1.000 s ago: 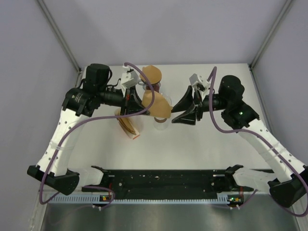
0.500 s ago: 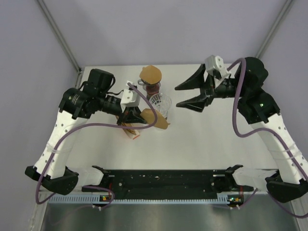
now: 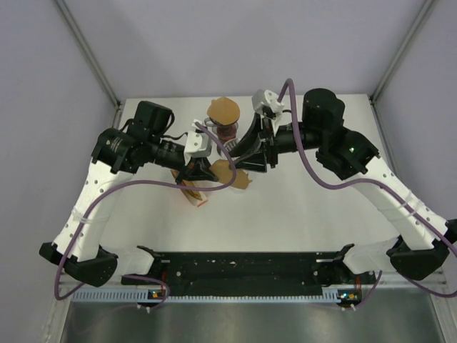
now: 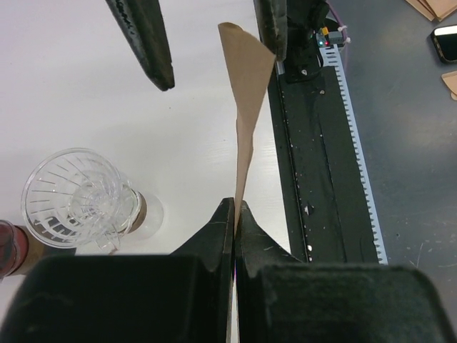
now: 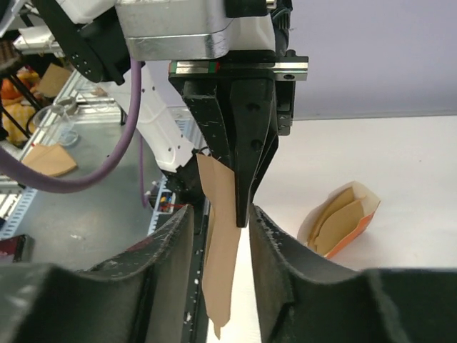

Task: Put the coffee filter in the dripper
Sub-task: Adjust the coffee filter.

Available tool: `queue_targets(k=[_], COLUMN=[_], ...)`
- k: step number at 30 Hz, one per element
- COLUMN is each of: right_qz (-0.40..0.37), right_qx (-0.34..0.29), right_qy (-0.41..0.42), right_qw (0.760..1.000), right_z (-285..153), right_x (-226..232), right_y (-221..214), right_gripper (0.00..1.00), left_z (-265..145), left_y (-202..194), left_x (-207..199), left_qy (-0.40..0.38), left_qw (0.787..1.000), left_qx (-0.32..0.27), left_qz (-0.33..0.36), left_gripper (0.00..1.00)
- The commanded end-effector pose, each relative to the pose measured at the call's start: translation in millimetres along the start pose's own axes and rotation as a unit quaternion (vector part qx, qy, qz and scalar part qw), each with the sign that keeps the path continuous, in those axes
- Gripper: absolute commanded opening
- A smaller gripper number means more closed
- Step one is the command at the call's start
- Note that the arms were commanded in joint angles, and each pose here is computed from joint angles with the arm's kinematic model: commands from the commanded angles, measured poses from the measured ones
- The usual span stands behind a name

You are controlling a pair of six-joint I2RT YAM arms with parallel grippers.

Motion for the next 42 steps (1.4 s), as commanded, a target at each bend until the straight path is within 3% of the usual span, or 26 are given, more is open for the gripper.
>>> queue_targets(k=[1,3,9,10,12,15,17,19,22,25,28,30,34,39,42], right_qz=[0.013,0.030,0.058,0.060,0.070,0.090,0.103,0.123,0.175,0.224,0.239,0.237,0.244,0.256,0.267], right_qx=[-0.017,-0.016,-0.006,-0.006,-0.003,0.000,0.000,-0.003,-0.019,-0.042,-0.078,-0.132,-0.233,-0.294,-0.318], right_qy=[-0.017,-0.016,-0.016,-0.015,-0.010,-0.020,-0.043,-0.078,-0.160,-0.240,-0.319,-0.354,-0.394,-0.399,-0.391], right_qw=[1.000,0.999,0.998,0.998,0.997,0.996,0.994,0.989,0.971,0.944,0.914,0.895,0.855,0.830,0.821], right_z=[5.3,8.3,11.2,11.1,12.7,14.2,11.8,6.7,-7.8,-27.2,-45.0,-56.1,-78.5,-91.0,-93.5], right_x=[-6.3,-8.0,-8.5,-8.0,-7.0,-10.2,-16.7,-30.5,-64.3,-92.6,-109.5,-115.7,-119.1,-117.1,-113.9], right_y=[13.3,8.9,1.6,1.2,-1.2,-2.6,-0.8,-0.2,-2.4,-6.9,-5.0,7.0,37.0,58.0,61.5], right_gripper=[0.29,0.18,0.16,0.14,0.00,0.00,0.00,0.00,0.00,0.00,0.00,0.00,0.00,0.00,0.00], left_z=[-2.3,-2.0,-1.5,-1.1,-1.8,-1.8,-5.2,-12.7,-26.5,-44.6,-71.6,-87.2,-65.0,-35.5,-24.3], left_y=[6.4,8.5,13.4,13.0,13.8,13.7,18.6,23.2,29.4,41.8,69.5,91.6,91.8,79.5,87.3], left_x=[-3.9,-1.4,8.1,9.4,10.6,20.6,37.7,53.1,72.9,83.7,90.6,76.9,57.0,61.5,59.6], left_qy=[-0.001,0.005,0.027,0.029,0.034,0.061,0.116,0.167,0.240,0.301,0.384,0.405,0.405,0.438,0.452], left_qw=[1.000,1.000,1.000,1.000,0.999,0.998,0.992,0.985,0.970,0.952,0.911,0.878,0.825,0.700,0.622], left_qx=[-0.006,-0.008,-0.013,-0.012,-0.012,-0.013,-0.023,-0.025,-0.024,-0.037,-0.104,-0.156,-0.115,-0.043,-0.070], left_qz=[0.017,0.015,0.001,-0.001,0.000,-0.021,-0.034,-0.026,-0.007,0.037,0.106,0.202,0.378,0.562,0.635], left_gripper=[0.00,0.00,0.00,0.00,0.00,0.00,0.37,0.61,0.73,0.78,0.88,0.93,0.92,0.94,0.96])
Point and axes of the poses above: each gripper's point midway between its finger pads, its own z axis out along the fingers, its own x axis along the line the jaws close on, y = z × x, the point moved 2 cm from there along -z, back along the fingers, and after that the axes turned 15 degrees about -z, right-handed, at the moved point
